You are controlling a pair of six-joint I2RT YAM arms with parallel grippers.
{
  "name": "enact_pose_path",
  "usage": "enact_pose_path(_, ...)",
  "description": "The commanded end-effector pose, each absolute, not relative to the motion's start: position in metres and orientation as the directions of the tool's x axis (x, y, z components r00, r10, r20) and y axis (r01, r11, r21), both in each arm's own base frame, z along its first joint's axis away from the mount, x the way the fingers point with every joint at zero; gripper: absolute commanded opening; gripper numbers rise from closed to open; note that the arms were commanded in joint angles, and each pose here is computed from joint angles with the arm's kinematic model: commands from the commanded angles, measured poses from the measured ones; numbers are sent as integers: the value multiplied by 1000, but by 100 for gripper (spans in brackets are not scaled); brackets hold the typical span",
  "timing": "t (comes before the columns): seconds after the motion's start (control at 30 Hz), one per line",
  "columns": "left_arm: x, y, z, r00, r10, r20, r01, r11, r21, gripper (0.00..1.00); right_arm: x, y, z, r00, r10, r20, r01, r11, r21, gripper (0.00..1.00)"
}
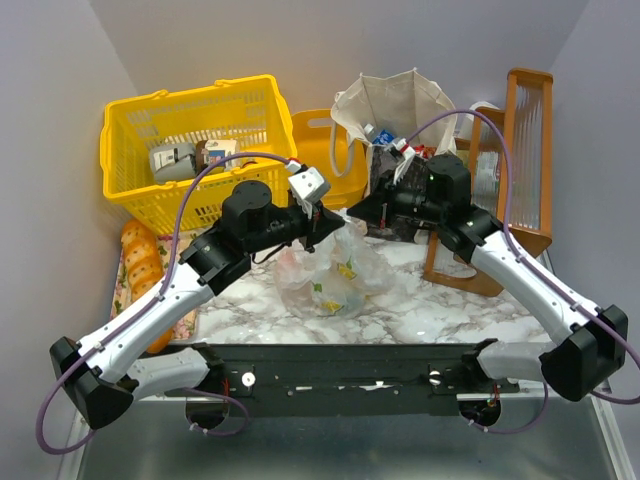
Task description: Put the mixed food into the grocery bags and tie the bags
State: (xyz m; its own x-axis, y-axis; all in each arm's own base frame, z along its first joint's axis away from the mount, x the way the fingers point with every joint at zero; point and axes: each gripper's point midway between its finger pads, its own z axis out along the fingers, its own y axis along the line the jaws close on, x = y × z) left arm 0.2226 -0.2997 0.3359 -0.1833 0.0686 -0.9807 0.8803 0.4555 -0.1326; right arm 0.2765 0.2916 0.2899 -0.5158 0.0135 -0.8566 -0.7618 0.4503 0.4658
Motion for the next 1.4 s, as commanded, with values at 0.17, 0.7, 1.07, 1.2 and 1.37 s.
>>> enact_pose_path(0.17,251,-278,306,-240,95,-966,767,629,-129,0,261,275,331,-417,69,-906,-791,464,399,1)
enact_pose_path(0.7,276,-241,301,-233,23,-972,585,802,-121,13,262,274,311,-446,47,-894,-775,479,412,1)
enact_pose_path(1.07,234,-274,319,-76,185,-980,856,516,31,99,258,278,317,-440,40,-897,-797,443,411,1)
enact_pose_path(1.2,239,-277,307,-85,276,-957,869,491,65,99,256,279,318,-437,39,-898,-804,431,410,1)
enact_pose_path(1.37,243,-288,289,-121,344,-931,893,447,50,99,253,279,321,-429,37,-902,-814,418,404,1)
